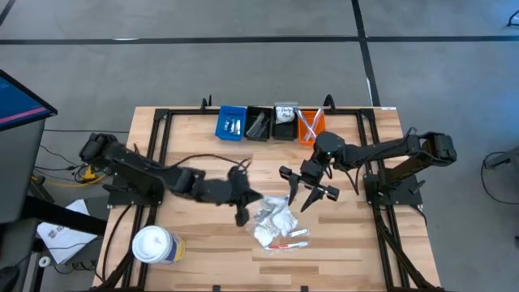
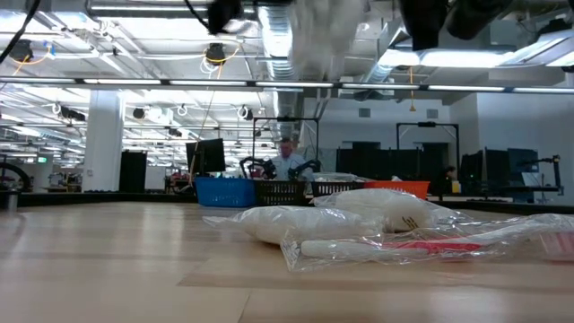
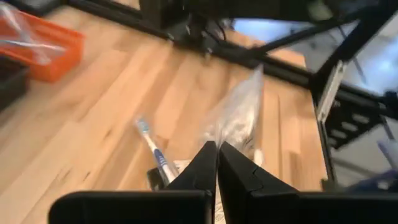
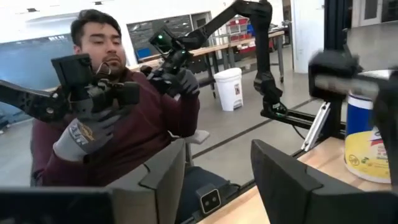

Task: Pick & Place Travel size toiletries
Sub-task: Put the white vanity pack into the right black bin

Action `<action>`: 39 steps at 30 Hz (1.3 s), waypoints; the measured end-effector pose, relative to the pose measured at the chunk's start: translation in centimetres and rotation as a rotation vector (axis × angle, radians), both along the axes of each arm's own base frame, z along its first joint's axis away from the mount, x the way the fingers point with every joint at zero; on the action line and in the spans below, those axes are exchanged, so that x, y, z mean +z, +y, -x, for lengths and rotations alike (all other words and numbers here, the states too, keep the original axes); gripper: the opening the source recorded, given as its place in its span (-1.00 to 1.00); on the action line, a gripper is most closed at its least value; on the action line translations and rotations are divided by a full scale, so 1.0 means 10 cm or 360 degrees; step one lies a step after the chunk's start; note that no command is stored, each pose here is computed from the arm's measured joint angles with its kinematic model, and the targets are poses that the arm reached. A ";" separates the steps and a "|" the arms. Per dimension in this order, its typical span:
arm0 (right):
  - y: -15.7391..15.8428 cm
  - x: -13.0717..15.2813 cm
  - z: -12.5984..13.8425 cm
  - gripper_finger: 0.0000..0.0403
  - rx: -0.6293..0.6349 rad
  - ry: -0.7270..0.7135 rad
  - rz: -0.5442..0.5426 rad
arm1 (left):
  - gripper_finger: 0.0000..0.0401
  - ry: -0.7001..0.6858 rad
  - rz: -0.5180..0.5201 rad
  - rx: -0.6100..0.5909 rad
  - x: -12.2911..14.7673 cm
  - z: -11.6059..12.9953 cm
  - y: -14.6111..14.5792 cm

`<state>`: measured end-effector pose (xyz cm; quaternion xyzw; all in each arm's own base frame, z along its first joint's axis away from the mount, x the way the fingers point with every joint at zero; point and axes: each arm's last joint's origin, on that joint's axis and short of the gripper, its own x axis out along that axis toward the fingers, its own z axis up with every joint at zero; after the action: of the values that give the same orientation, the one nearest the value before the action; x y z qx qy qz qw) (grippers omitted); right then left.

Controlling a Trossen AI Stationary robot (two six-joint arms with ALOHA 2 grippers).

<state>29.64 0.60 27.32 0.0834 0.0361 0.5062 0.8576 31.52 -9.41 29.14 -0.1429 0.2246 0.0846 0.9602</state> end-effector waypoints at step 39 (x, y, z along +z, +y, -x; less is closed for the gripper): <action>0.08 -0.05 -0.15 -0.13 -0.1054 0.0601 0.0581 | -1.00 0.0013 0.0087 0.0067 -0.06 -0.11 0.19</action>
<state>31.17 1.36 26.81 0.0287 0.2529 0.1644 0.9530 32.63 -7.50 28.52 -0.1736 0.2278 0.0990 0.9530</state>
